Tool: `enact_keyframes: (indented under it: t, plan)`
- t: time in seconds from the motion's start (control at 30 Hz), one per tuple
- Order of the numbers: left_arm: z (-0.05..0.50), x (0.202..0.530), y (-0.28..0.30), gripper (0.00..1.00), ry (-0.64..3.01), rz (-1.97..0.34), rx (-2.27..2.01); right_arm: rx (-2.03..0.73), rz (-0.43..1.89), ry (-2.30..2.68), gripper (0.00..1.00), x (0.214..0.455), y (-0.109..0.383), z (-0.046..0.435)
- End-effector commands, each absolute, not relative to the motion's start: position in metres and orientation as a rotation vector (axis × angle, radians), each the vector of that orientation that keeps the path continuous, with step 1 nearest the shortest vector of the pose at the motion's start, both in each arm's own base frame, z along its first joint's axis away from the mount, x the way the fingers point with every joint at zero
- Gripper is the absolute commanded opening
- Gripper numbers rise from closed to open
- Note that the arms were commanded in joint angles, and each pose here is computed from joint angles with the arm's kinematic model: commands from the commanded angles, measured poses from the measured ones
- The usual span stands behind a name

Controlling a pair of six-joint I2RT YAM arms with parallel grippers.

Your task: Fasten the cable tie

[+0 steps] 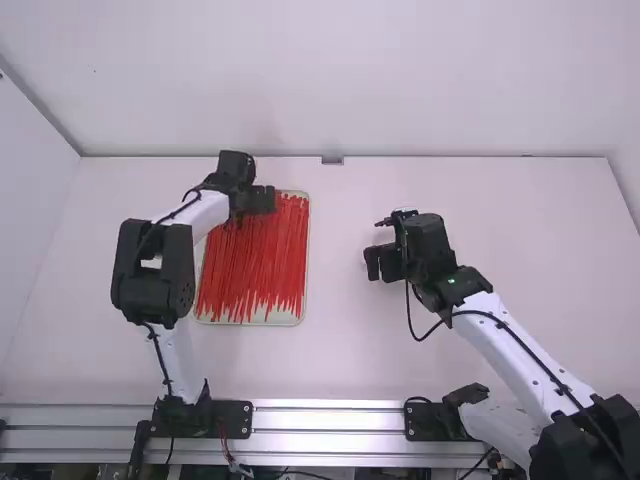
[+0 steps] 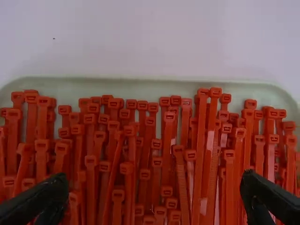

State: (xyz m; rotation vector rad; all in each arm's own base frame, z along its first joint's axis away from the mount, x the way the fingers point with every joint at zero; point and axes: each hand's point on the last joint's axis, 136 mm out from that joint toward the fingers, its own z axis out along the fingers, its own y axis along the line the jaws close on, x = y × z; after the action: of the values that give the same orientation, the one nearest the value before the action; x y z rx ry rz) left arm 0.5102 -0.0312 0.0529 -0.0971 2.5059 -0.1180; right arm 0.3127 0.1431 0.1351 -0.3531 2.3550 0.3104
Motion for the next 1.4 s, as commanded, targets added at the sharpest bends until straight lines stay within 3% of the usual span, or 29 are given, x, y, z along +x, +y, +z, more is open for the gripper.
enact_keyframes:
  t: [0.0,0.5,0.6,0.67,1.37]
  plan:
    - [0.044,0.514,-0.025,0.93,2.516,-0.193,-0.132,-0.353,0.321,2.325,0.99,0.320,0.148,0.149]
    - [0.041,0.522,-0.043,0.88,2.484,-0.347,-0.104,-0.352,0.322,2.322,0.99,0.320,0.148,0.149]
    - [0.042,0.523,-0.045,0.65,2.478,-0.355,-0.114,-0.352,0.322,2.320,0.99,0.321,0.149,0.150]
    - [0.042,0.524,-0.043,0.64,2.474,-0.355,-0.129,-0.353,0.322,2.319,0.99,0.321,0.149,0.150]
    - [0.027,0.519,-0.038,0.62,2.478,-0.333,-0.170,-0.357,0.311,2.316,0.99,0.321,0.148,0.150]
